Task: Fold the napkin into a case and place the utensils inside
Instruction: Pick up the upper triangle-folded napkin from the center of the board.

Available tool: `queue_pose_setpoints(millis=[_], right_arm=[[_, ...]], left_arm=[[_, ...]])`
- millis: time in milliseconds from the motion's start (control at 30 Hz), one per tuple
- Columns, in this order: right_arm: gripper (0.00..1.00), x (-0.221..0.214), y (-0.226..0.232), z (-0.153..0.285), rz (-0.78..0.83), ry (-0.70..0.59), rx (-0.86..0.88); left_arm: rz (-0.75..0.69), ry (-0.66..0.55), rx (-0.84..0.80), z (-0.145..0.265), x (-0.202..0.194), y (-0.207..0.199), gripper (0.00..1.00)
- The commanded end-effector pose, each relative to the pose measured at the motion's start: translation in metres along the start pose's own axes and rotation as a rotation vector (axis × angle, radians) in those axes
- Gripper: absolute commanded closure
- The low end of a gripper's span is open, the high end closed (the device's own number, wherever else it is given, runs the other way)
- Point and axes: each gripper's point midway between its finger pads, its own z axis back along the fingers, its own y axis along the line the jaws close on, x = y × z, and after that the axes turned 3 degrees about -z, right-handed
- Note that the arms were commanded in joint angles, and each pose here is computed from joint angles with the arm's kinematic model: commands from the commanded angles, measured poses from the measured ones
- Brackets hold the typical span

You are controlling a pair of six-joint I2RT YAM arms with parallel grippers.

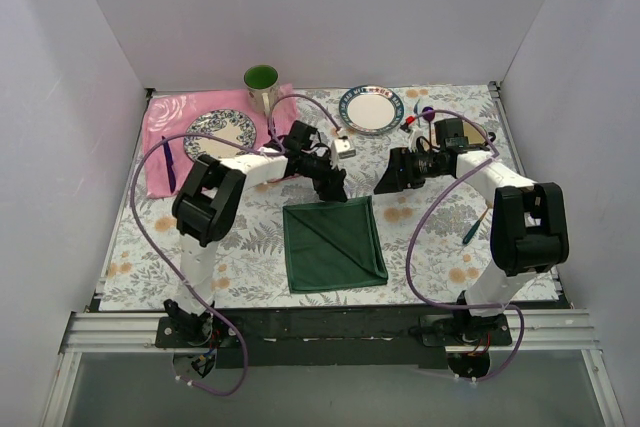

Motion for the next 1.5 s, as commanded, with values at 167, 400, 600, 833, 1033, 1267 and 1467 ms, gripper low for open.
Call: queue_pose_setpoints(millis=[167, 400, 600, 833, 1033, 1267, 1467], right_arm=[[0.09, -0.005, -0.021, -0.004, -0.04, 0.025, -0.022], [0.09, -0.007, -0.034, -0.014, -0.046, 0.033, -0.02], [0.11, -0.007, -0.042, -0.022, -0.052, 0.029, -0.004], [0.12, -0.004, -0.046, -0.034, -0.021, 0.01, 0.032], [0.11, -0.009, -0.052, -0.051, -0.009, 0.034, 0.043], [0.17, -0.018, -0.05, -0.065, -0.01, 0.065, 0.075], [0.2, -0.024, -0.049, -0.072, -0.033, 0.085, 0.117]], left_arm=[[-0.126, 0.02, -0.037, -0.03, 0.006, -0.005, 0.49], [-0.149, 0.037, -0.066, -0.043, -0.003, -0.013, 0.59], [-0.154, 0.042, -0.068, -0.046, -0.008, -0.013, 0.72], [-0.172, -0.001, -0.079, -0.039, 0.004, -0.021, 0.84], [-0.209, -0.051, -0.068, -0.029, 0.021, -0.029, 0.87], [-0.23, -0.07, -0.054, -0.022, 0.023, -0.035, 0.9], [-0.261, -0.095, -0.042, -0.018, 0.029, -0.037, 0.94]])
